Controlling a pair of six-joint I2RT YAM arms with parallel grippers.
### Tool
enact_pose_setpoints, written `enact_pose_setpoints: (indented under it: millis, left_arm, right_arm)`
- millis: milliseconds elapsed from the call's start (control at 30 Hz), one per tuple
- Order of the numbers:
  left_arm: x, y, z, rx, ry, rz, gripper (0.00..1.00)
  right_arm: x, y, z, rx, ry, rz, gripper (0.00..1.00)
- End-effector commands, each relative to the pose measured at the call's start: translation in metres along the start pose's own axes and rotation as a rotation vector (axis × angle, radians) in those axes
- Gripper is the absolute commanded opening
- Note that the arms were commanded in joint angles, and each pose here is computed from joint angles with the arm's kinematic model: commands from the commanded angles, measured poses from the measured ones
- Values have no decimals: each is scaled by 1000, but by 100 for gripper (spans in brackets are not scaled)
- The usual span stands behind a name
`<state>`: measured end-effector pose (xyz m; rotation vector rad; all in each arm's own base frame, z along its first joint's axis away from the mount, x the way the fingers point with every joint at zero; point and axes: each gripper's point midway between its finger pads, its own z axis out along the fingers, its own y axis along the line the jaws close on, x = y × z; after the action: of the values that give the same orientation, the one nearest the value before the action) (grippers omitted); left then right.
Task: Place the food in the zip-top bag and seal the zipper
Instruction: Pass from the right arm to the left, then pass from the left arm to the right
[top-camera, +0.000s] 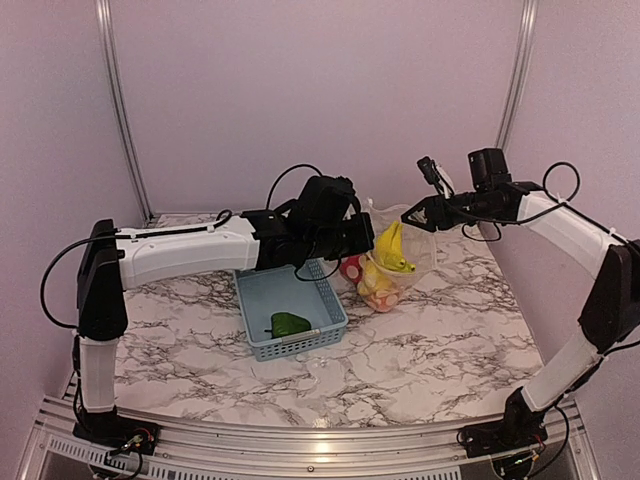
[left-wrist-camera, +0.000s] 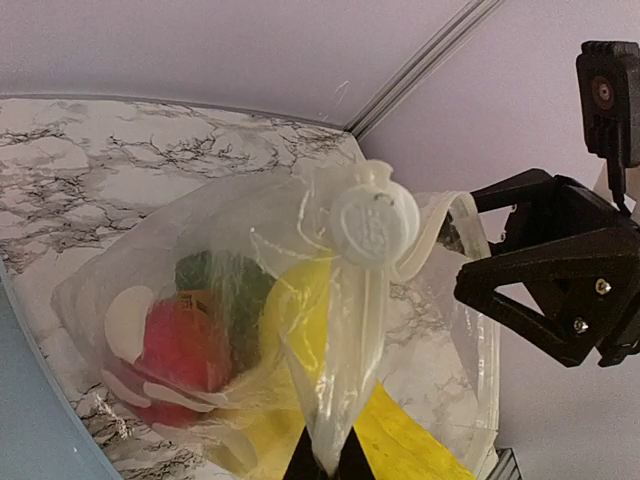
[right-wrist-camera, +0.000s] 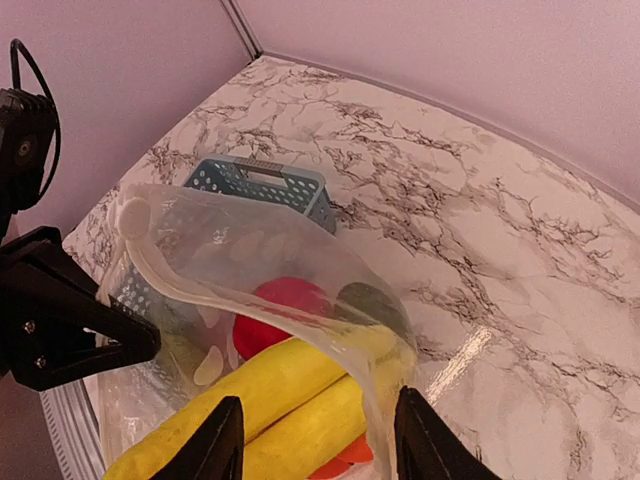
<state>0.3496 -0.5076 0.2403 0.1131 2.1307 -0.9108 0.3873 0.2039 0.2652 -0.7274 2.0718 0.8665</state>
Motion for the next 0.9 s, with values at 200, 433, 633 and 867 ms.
enact_pose_setpoints:
  millis: [200, 433, 633, 867]
  left_arm:
    - [4, 0, 13, 53, 32, -67, 0]
    - [4, 3, 11, 50, 25, -74, 0]
    - [0, 10, 10, 34, 12, -76, 0]
    - [-1, 12, 12, 32, 8, -76, 0]
  right_arm:
    - [22, -24, -7, 178, 134, 3, 34]
    - [46, -36, -2, 218, 203, 31, 24]
    - [55, -29, -12, 225, 247, 32, 19]
    - [82, -22, -6, 177, 323, 65, 27]
